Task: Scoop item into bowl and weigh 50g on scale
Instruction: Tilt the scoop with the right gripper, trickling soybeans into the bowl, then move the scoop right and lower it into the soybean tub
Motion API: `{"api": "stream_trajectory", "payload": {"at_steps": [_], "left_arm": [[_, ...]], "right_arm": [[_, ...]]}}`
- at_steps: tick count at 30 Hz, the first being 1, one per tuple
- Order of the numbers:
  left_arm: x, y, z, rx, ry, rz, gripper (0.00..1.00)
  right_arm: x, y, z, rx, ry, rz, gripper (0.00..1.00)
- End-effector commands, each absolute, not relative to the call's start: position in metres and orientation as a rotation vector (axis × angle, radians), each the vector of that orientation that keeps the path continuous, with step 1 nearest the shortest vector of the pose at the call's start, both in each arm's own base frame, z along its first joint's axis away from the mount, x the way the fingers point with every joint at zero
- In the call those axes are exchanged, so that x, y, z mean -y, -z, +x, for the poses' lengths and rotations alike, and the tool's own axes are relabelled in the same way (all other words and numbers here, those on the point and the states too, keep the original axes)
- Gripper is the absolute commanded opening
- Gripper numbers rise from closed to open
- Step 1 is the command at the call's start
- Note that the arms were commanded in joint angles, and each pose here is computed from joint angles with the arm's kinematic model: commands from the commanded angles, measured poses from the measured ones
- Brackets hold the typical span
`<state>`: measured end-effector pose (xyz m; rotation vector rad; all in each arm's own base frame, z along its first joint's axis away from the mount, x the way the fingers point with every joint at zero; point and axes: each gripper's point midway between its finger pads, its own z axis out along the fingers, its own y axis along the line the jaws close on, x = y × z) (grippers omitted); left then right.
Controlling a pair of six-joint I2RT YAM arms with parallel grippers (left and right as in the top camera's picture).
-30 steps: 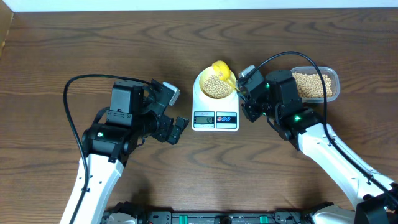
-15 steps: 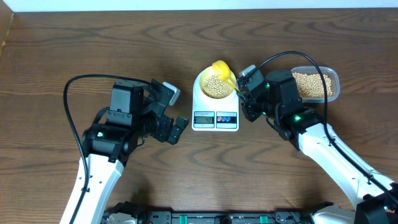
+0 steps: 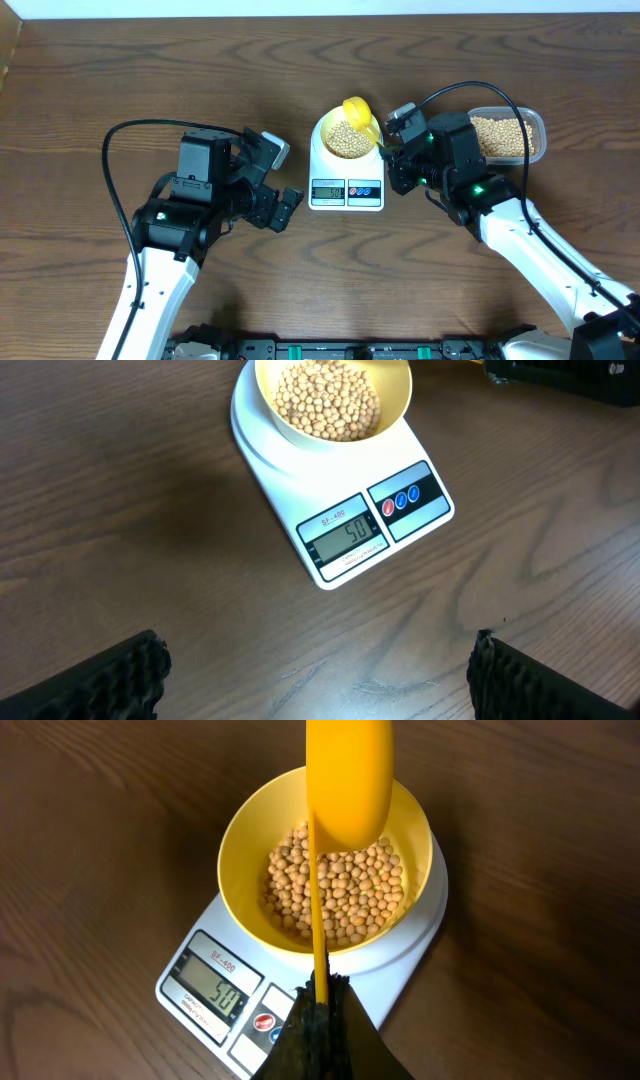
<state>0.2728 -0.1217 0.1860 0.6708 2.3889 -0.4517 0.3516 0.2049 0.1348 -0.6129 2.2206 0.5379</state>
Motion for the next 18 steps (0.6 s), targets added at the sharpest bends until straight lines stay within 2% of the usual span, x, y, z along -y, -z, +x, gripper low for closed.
{"api": "stream_trajectory", "payload": {"at_steps": [1,11,18], "left_arm": [[0.12,-0.182,0.273,-2.407,0.451,0.651,0.98],[0.12,-0.182,0.273,-2.408,0.451,0.651,0.98],[0.12,-0.182,0.273,-2.407,0.451,0.651,0.98]], "right_arm": [[-0.206,-0.147,0.353,-2.197,-0.563,-0.593,0.01],[-0.205,-0.149,0.354,-2.204,-0.577,-0.552,0.01],[-0.18,-0.163,0.366,-2.234,-0.644,-0.27,0.01]]}}
